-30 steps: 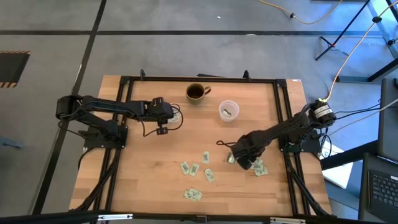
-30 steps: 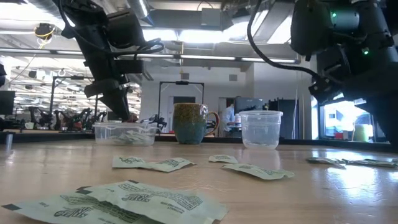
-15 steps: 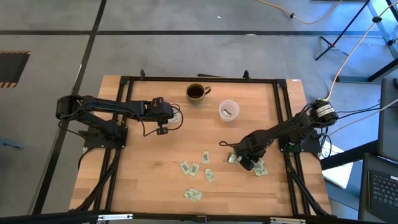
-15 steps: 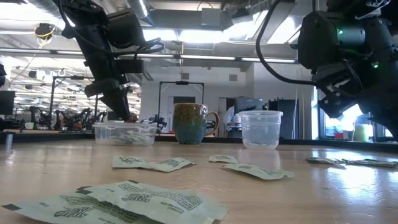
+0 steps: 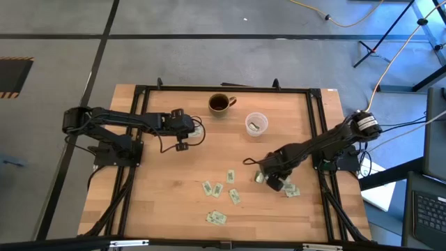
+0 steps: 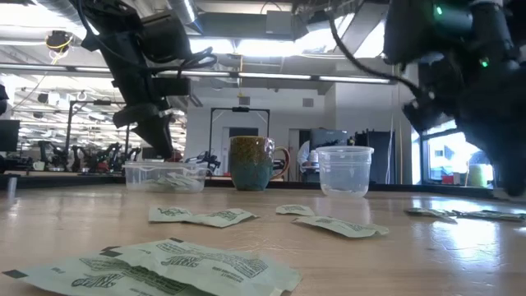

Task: Pick and place Stevia / Truvia into bins
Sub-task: Put the light green stevia packet into the left transparent container

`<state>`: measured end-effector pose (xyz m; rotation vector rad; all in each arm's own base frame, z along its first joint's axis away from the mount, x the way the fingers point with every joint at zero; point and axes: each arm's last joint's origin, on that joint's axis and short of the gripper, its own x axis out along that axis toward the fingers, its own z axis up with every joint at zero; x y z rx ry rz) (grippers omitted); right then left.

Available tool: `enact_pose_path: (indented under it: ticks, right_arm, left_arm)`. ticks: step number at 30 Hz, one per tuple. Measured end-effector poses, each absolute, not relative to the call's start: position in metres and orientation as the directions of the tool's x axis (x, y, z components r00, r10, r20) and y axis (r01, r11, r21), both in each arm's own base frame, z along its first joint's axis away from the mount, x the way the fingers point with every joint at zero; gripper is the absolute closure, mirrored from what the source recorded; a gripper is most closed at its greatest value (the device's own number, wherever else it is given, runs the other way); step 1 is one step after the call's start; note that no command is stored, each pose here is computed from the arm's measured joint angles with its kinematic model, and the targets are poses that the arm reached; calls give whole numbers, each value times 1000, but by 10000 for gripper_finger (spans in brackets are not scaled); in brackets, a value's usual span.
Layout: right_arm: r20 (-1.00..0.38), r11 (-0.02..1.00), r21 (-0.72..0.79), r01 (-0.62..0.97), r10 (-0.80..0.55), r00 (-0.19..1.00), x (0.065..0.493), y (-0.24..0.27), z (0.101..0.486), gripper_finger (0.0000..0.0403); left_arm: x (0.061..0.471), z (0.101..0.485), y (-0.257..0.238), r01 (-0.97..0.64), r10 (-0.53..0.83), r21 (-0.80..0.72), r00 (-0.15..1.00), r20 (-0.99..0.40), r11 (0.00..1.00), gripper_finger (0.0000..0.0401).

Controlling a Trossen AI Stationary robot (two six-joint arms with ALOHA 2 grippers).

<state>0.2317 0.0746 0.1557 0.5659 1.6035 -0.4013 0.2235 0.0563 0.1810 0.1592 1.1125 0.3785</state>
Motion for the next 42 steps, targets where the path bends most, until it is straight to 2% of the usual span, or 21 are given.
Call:
enact_pose_path:
  ticks: [4, 6, 11, 15, 20, 29, 35, 42]
  right_arm:
    - [-992, 873, 125, 471, 107, 66, 246, 77, 179, 391]
    - [-987, 913, 134, 385, 87, 136, 255, 78, 191, 391]
    - [-900, 986, 144, 81, 97, 424, 290, 79, 228, 390]
    - [-770, 986, 43, -159, 135, 624, 314, 76, 256, 390]
    - [-650, 961, -104, -258, 130, 749, 330, 65, 276, 390]
    - [-452, 951, -195, -242, 132, 882, 345, 51, 296, 390]
    - [-369, 945, -228, -236, 140, 919, 349, 51, 304, 390]
    - [-294, 925, -233, -298, 226, 929, 351, 54, 311, 390]
  left_arm:
    - [228, 184, 56, -185, 349, 297, 447, -823, 937, 342]
    - [233, 187, 55, -158, 301, 256, 514, -803, 954, 339]
    - [252, 202, 51, 11, 69, 118, 755, -653, 993, 328]
    - [262, 217, 46, 203, -141, 78, 862, -486, 976, 318]
    - [270, 230, 35, 299, -232, 154, 909, -345, 942, 303]
    - [274, 237, 10, 360, -288, 252, 915, -283, 898, 279]
    - [276, 243, 4, 353, -296, 285, 929, -223, 891, 280]
    - [278, 249, 4, 332, -295, 311, 942, -163, 891, 281]
